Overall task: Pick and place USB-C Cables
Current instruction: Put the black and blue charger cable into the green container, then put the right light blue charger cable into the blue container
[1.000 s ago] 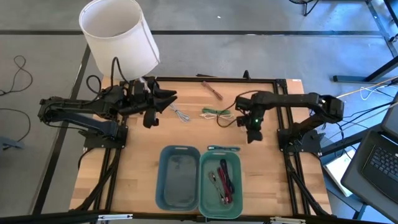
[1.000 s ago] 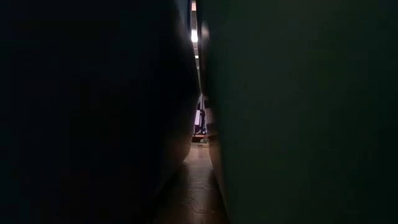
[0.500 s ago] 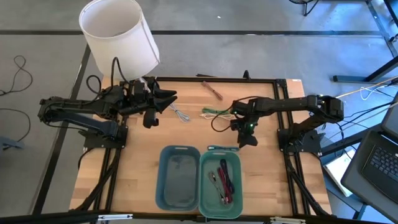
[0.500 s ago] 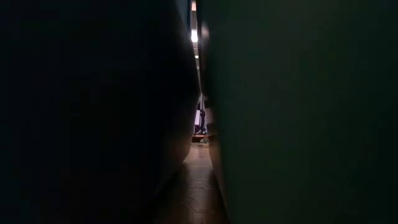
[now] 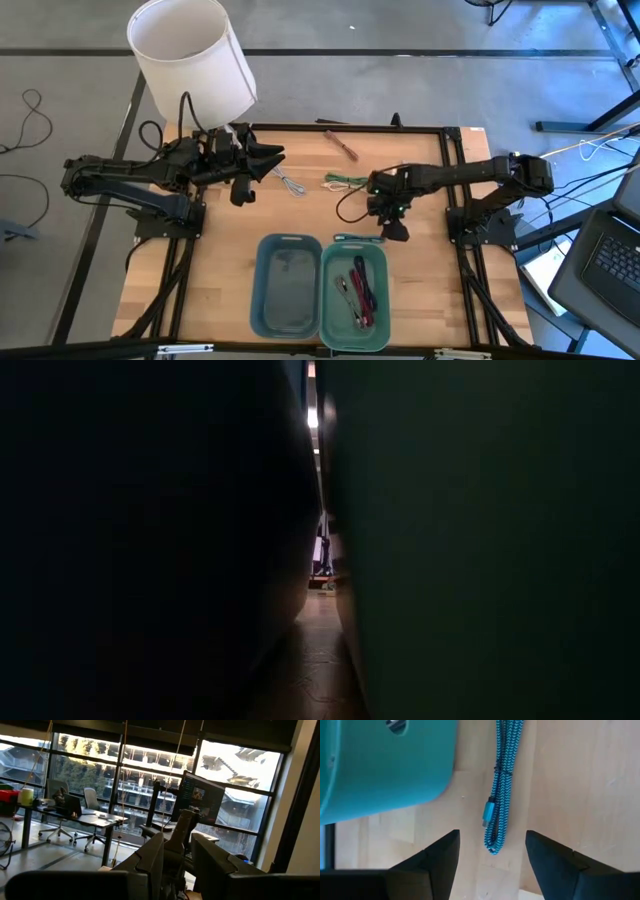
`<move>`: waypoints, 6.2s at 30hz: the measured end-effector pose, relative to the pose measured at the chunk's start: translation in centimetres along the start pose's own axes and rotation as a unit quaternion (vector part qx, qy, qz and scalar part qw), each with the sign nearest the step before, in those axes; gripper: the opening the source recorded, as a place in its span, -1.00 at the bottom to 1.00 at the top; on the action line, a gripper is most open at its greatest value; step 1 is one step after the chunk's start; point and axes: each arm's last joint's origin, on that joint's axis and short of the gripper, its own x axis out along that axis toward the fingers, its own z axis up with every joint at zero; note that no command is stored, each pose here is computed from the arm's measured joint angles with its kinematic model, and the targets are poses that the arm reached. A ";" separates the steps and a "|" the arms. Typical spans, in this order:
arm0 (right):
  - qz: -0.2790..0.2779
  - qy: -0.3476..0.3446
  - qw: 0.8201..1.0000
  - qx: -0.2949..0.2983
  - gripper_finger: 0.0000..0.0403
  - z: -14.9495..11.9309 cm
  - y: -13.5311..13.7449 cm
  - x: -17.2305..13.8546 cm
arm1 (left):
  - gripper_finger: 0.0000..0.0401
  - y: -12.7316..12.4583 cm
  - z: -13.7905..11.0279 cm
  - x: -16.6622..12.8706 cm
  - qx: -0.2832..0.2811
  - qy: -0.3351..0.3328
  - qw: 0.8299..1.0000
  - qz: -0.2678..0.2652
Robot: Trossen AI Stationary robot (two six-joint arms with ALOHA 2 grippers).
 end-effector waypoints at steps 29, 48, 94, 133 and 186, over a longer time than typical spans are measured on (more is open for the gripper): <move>-0.083 0.076 0.993 0.032 0.11 -0.1 2.1 4.2 | -0.54 0.0 0.0 0.0 0.018 0.000 1.000 0.000; -0.098 0.077 0.991 0.055 -0.88 0.1 1.5 5.5 | -0.54 0.0 1.1 -0.9 0.014 -0.020 1.000 -0.007; 0.065 -0.015 0.959 0.274 -0.94 3.7 13.6 -9.0 | -0.54 -7.4 4.5 2.5 0.072 0.191 0.970 -0.132; 0.006 -0.051 0.830 0.555 -0.74 3.2 22.5 8.1 | -0.54 -7.2 4.8 1.5 0.132 0.200 0.955 -0.178; -0.233 -0.261 0.709 0.613 -0.34 -7.7 -0.8 -7.1 | -0.54 -7.3 4.9 1.5 0.153 0.193 0.949 -0.197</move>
